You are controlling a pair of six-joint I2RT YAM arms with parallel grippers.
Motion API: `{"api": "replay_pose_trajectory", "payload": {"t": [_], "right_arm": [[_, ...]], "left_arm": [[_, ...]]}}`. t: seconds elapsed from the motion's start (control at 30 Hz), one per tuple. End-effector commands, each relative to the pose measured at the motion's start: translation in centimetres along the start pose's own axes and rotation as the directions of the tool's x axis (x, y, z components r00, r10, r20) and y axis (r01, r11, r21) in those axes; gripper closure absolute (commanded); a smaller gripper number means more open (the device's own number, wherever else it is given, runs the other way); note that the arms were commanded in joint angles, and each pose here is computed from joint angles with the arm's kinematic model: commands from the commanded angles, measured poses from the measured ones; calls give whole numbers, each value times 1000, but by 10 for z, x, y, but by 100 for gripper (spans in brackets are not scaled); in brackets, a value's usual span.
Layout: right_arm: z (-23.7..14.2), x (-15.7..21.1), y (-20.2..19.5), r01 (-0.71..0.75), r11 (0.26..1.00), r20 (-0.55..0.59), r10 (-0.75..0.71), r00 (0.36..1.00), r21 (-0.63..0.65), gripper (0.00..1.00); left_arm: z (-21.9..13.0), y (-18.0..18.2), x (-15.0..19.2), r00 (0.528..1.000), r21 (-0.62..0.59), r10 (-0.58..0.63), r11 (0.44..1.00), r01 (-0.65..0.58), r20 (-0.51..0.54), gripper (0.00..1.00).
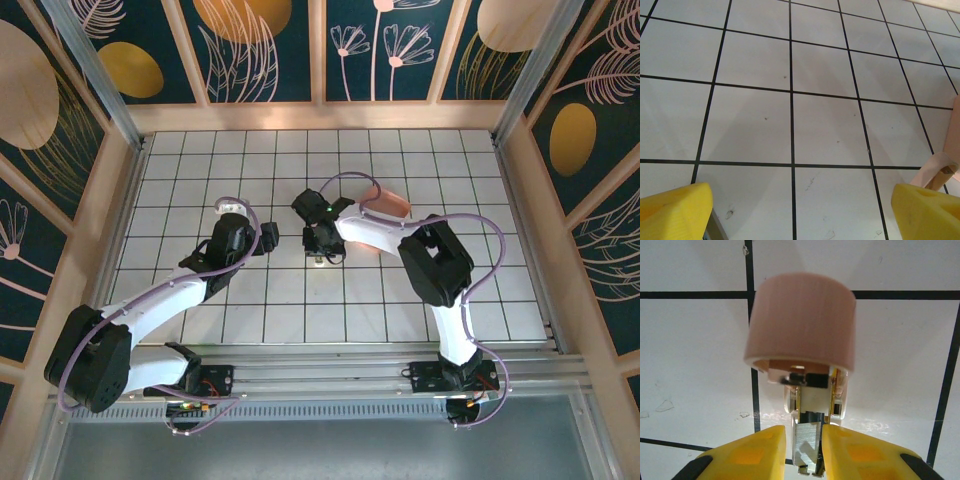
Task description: Load the staples into the stapler
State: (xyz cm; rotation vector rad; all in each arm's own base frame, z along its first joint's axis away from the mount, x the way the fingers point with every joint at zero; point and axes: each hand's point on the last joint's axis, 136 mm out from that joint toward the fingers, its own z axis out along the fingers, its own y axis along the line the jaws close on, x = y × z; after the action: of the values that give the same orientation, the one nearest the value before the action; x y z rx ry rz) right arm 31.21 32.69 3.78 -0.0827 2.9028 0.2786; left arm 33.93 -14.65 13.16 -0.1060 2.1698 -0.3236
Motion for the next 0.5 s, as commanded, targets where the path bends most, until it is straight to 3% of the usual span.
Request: {"api": "replay_pose_trajectory", "payload": {"t": [0.0,0.27,0.47], "right_arm": [[19,15,-15,24,996,-61,-19,998,83,74],[19,14,-4,38,998,-55,-35,998,42,74],[24,17,-10,56,994,-82,-49,995,92,73]], "left_arm": [[-3,-2,-13,999,3,-3,1000,3,38,8],[-4,-1,-13,999,2,-5,1000,5,38,8],[-5,0,-13,999,-4,-6,1000,7,41,8]]}}
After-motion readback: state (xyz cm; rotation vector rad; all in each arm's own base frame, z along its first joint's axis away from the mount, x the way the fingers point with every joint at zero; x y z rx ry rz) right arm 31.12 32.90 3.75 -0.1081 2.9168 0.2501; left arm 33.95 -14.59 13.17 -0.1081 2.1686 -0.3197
